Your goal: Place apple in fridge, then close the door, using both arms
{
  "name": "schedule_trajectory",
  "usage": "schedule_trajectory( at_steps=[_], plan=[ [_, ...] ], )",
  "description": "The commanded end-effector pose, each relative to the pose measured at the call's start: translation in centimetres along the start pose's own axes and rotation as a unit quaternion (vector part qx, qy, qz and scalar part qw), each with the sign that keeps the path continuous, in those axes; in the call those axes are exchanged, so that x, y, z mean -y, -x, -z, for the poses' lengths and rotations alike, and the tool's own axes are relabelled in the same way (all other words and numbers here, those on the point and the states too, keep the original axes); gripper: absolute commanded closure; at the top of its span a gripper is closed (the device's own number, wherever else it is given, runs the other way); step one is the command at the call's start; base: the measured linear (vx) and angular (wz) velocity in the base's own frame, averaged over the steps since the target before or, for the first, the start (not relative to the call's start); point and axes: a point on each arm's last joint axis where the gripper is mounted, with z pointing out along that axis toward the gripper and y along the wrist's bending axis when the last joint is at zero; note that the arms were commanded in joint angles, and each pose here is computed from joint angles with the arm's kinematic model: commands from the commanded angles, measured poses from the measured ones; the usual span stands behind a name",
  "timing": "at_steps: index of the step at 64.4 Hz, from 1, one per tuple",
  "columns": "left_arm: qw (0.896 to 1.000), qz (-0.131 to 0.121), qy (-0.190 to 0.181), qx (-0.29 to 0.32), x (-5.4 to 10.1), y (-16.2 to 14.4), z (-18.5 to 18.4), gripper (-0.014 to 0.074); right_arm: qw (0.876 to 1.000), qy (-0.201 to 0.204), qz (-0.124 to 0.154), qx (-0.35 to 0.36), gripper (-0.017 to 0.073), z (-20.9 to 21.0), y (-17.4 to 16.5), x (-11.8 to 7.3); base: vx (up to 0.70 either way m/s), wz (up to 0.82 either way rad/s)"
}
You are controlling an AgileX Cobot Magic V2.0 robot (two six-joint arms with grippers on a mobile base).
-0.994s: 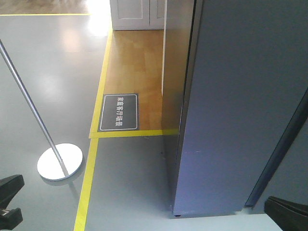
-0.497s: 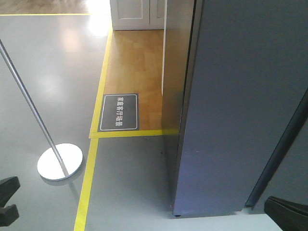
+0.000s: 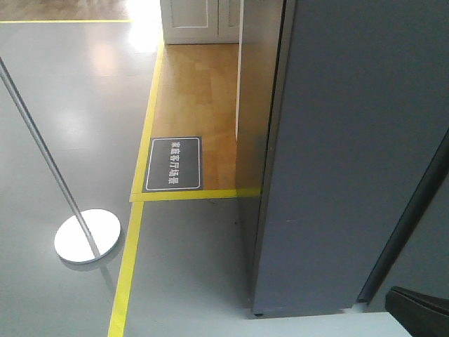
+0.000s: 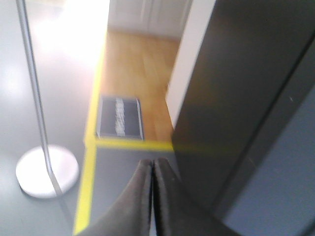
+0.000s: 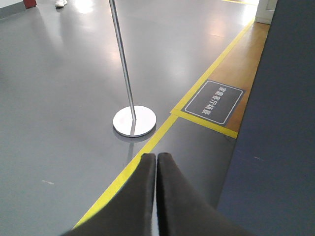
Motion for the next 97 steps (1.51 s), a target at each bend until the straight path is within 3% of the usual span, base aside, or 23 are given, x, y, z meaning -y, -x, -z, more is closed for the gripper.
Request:
schedule_trajectory(
  at_steps=[1, 16, 22, 29, 40, 48, 97],
  plan=[
    [0.997, -0.005, 0.000, 0.081, -0.2, 0.5, 0.7, 0.0600, 1.000, -0.010, -0.004, 0.030, 0.0565, 0.3, 1.2, 0.1, 0.00, 0.00],
    [0.991, -0.006, -0.003, 0.136, -1.4, -3.7, 1.1, 0.0600, 1.000, -0.010, -0.004, 0.030, 0.0565, 0.3, 1.2, 0.1, 0.00, 0.00],
    [0.993, -0.035, 0.003, 0.112, -1.4, -4.0, 1.1, 0.0600, 1.000, -0.009, -0.004, 0.029, 0.0565, 0.3, 1.1, 0.1, 0.00, 0.00],
    [0.992, -0.041, 0.008, 0.115, -1.5, -4.0, 1.1, 0.0600, 1.000, -0.009, -0.004, 0.029, 0.0565, 0.3, 1.1, 0.1, 0.00, 0.00],
    [0.993, 0.010, 0.012, 0.117, -1.7, -4.0, 1.1, 0.0600, 1.000, -0.008, -0.004, 0.029, 0.0565, 0.3, 1.1, 0.1, 0.00, 0.00],
    [0.993, 0.018, 0.019, 0.111, -1.8, -4.1, 1.1, 0.0600, 1.000, -0.008, -0.004, 0.029, 0.0565, 0.3, 1.1, 0.1, 0.00, 0.00],
    [0.994, 0.013, 0.021, 0.110, -1.9, -4.1, 1.1, 0.0600, 1.000, -0.008, -0.004, 0.029, 0.0565, 0.3, 1.1, 0.1, 0.00, 0.00]
  ],
)
